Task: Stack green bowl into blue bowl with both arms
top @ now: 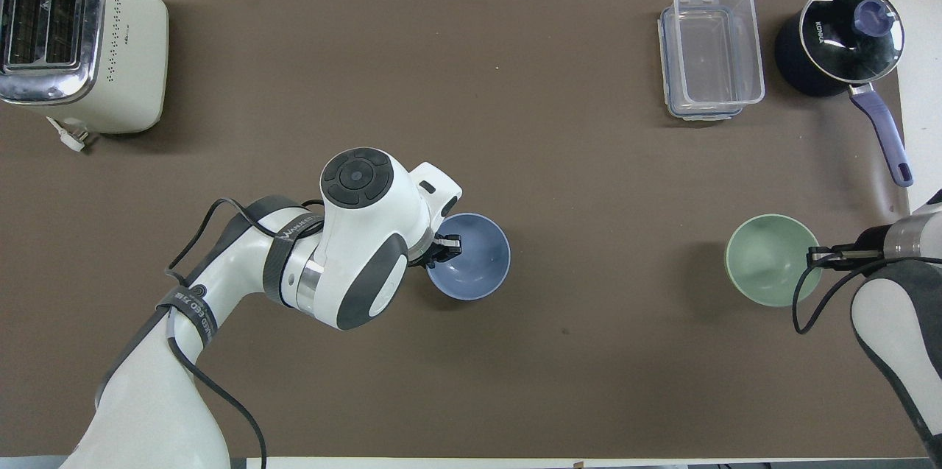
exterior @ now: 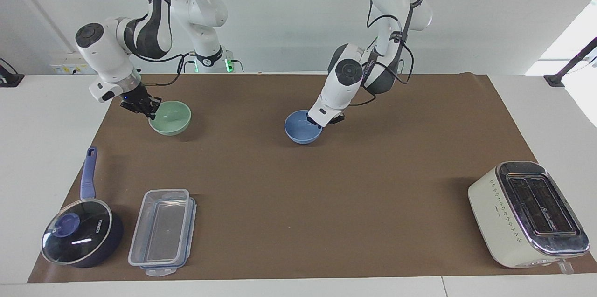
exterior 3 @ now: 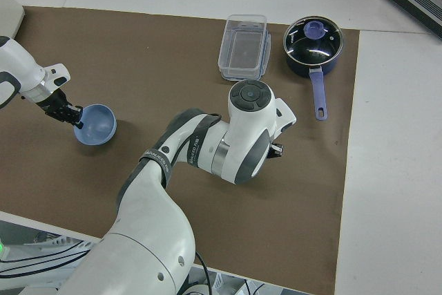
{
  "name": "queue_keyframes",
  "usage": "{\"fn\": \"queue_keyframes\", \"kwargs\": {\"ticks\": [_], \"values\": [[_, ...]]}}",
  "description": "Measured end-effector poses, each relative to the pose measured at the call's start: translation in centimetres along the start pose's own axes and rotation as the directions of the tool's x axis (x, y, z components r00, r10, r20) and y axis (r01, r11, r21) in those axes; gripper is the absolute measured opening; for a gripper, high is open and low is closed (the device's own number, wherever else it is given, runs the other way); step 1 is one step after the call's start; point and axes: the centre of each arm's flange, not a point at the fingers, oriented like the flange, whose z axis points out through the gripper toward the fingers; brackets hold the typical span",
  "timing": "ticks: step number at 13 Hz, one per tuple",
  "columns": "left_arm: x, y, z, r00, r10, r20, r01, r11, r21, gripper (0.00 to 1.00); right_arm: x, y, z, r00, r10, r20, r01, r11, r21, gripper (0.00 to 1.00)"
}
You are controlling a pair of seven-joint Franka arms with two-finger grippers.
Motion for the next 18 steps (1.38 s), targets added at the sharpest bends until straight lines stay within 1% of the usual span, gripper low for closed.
{"fn": "queue_keyframes", "kwargs": {"ticks": [1,2,3,4,6,7,8,9,10,11,12,13,15,16,18], "values": [[0.1,0.0,0.2,1.0,-0.001,0.002,0.001,1.0,0.001,0.05,0.4,-1.9,-1.4,1.0,0.005,-0.011,-0.005,1.0,-0.002,0.05],[0.1,0.0,0.3,1.0,-0.001,0.003,0.001,1.0,0.002,0.15,0.5,-3.9,-2.3,1.0,0.015,-0.017,-0.015,1.0,-0.004,0.05],[0.1,0.0,0.3,1.0,-0.001,0.003,0.001,1.0,0.001,0.27,0.4,-6.1,-2.8,0.999,0.032,-0.014,-0.032,0.999,-0.005,0.05],[0.1,0.0,0.2,1.0,-0.002,0.002,0.002,1.0,0.001,0.37,0.1,-8.3,-3.2,0.999,0.051,-0.009,-0.051,0.999,-0.006,0.05],[0.5,-0.6,-1.1,1.0,-0.015,-0.002,0.015,1.0,-0.006,0.63,-0.4,-12.8,-3.5,0.997,0.072,-0.007,-0.072,0.997,-0.004,0.05],[1.2,-1.9,-3.2,0.999,-0.033,-0.002,0.033,0.999,-0.014,0.74,-0.7,-15.2,-3.6,0.997,0.073,-0.005,-0.073,0.997,0.015,0.05],[2.1,-3.9,-6.1,0.999,-0.046,-0.003,0.046,0.999,-0.026,0.87,-1.1,-17.4,-3.6,0.998,0.069,0.0,-0.068,0.997,0.045,0.05],[3.0,-6.7,-10.0,0.998,-0.06,-0.009,0.059,0.997,-0.044,0.99,-1.4,-19.4,-3.6,0.999,0.054,0.001,-0.054,0.995,0.081,0.05],[3.9,-10.1,-13.9,0.997,-0.071,-0.024,0.07,0.996,-0.053,1.0,-1.7,-21.1,-3.7,0.999,0.033,-0.009,-0.032,0.994,0.107,0.05],[4.6,-13.7,-17.4,0.996,-0.074,-0.043,0.072,0.996,-0.044,1.0,-1.9,-22.8,-3.8,1.0,0.01,-0.025,-0.007,0.992,0.125,0.05],[5.1,-17.6,-20.5,0.996,-0.07,-0.061,0.069,0.997,-0.022,1.0,-2.2,-24.7,-3.6,0.999,-0.008,-0.037,0.013,0.989,0.147,0.05],[5.2,-20.8,-22.7,0.995,-0.059,-0.075,0.059,0.998,0.001,1.0,-2.4,-26.9,-3.1,0.998,-0.027,-0.053,0.036,0.984,0.173,0.05],[4.7,-25.5,-25.6,0.996,-0.01,-0.09,0.015,0.998,0.054,1.0,-2.8,-31.4,-1.4,0.995,-0.065,-0.078,0.079,0.977,0.197,0.05],[4.1,-27.2,-26.6,0.996,0.017,-0.086,-0.011,0.997,0.071,1.0,-3.1,-33.3,-0.4,0.994,-0.079,-0.075,0.092,0.976,0.197,0.05],[2.5,-29.1,-28.5,0.996,0.037,-0.081,-0.031,0.996,0.079,1.0,-2.9,-36.4,0.9,0.991,-0.115,-0.069,0.126,0.972,0.197,0.05]]}}
